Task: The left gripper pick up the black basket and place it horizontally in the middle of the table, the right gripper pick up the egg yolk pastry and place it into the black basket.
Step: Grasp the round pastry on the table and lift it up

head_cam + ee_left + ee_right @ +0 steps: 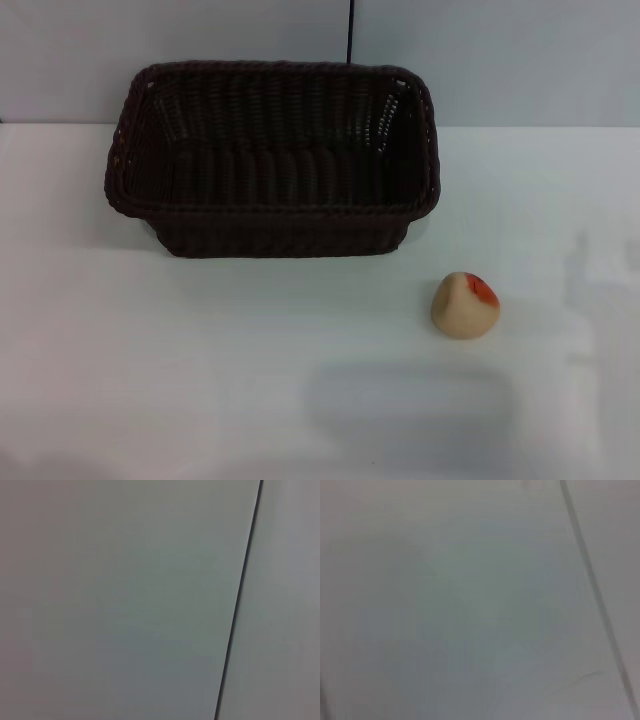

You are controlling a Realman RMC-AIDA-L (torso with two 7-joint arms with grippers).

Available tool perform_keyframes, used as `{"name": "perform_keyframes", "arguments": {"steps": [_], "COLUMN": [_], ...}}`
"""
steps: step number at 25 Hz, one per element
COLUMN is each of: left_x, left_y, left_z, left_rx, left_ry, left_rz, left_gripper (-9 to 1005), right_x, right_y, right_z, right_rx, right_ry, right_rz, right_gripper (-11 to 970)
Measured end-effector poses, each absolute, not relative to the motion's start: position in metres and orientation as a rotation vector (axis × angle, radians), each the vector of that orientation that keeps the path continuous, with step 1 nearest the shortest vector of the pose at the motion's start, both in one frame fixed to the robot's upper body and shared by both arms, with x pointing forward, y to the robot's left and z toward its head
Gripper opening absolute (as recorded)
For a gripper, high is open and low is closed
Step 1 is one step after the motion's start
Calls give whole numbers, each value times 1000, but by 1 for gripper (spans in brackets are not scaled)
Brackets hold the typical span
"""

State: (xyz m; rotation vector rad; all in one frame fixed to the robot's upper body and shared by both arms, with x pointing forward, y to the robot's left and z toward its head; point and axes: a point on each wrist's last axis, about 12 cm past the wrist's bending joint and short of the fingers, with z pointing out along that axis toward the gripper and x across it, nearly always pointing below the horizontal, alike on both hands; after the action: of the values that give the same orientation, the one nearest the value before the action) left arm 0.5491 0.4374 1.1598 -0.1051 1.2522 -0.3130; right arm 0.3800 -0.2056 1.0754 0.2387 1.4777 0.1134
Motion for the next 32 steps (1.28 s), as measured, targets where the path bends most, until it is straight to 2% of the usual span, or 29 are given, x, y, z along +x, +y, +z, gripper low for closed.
{"name": "perform_keyframes", "arguments": {"steps": [9, 18, 24, 29, 32], "left_x": [557, 559, 558, 558, 558], "left_y": [437, 437, 439, 440, 440], "left_z": [1165, 1167, 1169, 1170, 1171], "left_rx": [-93, -92, -92, -93, -91], "left_ry": [1249, 1244, 1240, 1234, 1232], "left_rz": [-304, -302, -301, -303, -304], "left_gripper": [587, 570, 551, 535, 526], "right_x": [377, 385, 376, 373, 374], "right_y": [-178, -175, -178, -181, -181], "right_z": [1062, 1051, 1044, 1036, 1031], "right_rx": [153, 21, 66, 95, 96], "right_ry": [1613, 1722, 1776, 1817, 1847], "right_rz": [309, 482, 493, 471, 471], "right_gripper": [564, 575, 582, 671, 671]}}
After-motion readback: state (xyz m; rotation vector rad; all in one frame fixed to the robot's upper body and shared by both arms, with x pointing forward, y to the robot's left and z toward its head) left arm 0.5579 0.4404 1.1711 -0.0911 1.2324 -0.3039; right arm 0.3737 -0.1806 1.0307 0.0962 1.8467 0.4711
